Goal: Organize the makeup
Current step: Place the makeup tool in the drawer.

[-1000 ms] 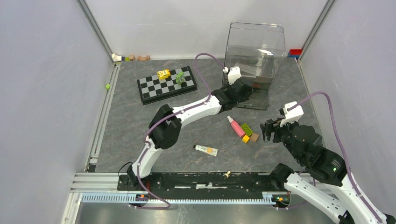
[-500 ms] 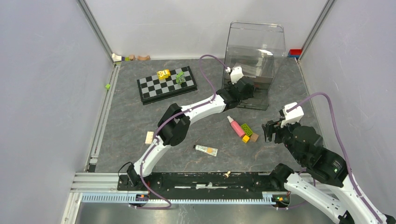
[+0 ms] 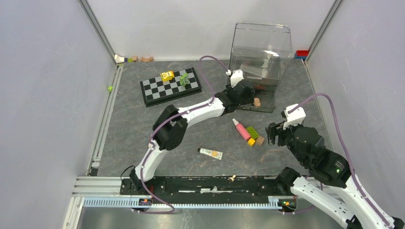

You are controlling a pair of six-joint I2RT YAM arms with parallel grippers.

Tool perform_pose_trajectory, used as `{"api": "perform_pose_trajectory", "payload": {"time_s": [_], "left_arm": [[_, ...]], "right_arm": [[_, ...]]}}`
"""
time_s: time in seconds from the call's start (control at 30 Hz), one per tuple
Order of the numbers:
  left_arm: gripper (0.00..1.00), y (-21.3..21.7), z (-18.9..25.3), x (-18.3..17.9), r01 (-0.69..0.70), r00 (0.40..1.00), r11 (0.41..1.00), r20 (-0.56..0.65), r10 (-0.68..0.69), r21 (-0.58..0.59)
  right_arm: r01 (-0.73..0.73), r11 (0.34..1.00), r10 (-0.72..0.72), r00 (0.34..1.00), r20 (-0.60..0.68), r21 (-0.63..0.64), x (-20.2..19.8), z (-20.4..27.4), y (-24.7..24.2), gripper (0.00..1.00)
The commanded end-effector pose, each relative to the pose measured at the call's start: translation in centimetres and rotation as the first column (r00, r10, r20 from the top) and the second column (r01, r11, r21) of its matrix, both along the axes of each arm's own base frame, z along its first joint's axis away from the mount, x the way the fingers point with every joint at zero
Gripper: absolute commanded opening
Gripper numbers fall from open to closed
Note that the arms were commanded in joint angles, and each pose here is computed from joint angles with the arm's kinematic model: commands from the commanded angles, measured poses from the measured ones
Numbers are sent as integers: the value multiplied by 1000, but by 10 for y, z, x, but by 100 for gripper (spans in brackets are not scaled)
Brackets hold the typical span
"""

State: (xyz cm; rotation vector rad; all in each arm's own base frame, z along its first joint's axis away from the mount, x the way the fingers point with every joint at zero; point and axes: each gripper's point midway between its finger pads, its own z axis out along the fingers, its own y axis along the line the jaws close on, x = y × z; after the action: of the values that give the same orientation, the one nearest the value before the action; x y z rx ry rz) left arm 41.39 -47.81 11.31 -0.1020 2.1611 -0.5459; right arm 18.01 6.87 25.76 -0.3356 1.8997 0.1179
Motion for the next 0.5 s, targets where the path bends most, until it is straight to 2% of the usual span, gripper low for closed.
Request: {"api": "perform_pose_trajectory", "payload": {"time_s": [0.0,0.13,0.2,0.33,0.47], "left_arm": [[73,25,118,-18,41,985,997,168,-28,-72],[76,69,141,-46,31,982,998,190,-21,-49],[78,96,139,-62,13,985,1000,173,-10,-13],[82,154,117,-95,-43,995,997,98,36,67],[85,203,95,-134,-42,999,990,20,40,132]], "right_arm": [[-13,999,14,1000,-26,40,5,-13,14,78],[-54,997,60,993,-100,58,6,-36,33,78],[-82,994,90,986,-141,66,7,-48,44,78],[-113,990,127,972,-197,82,9,-69,61,77],[-158,985,170,956,-240,66,11,-83,74,77]]}}
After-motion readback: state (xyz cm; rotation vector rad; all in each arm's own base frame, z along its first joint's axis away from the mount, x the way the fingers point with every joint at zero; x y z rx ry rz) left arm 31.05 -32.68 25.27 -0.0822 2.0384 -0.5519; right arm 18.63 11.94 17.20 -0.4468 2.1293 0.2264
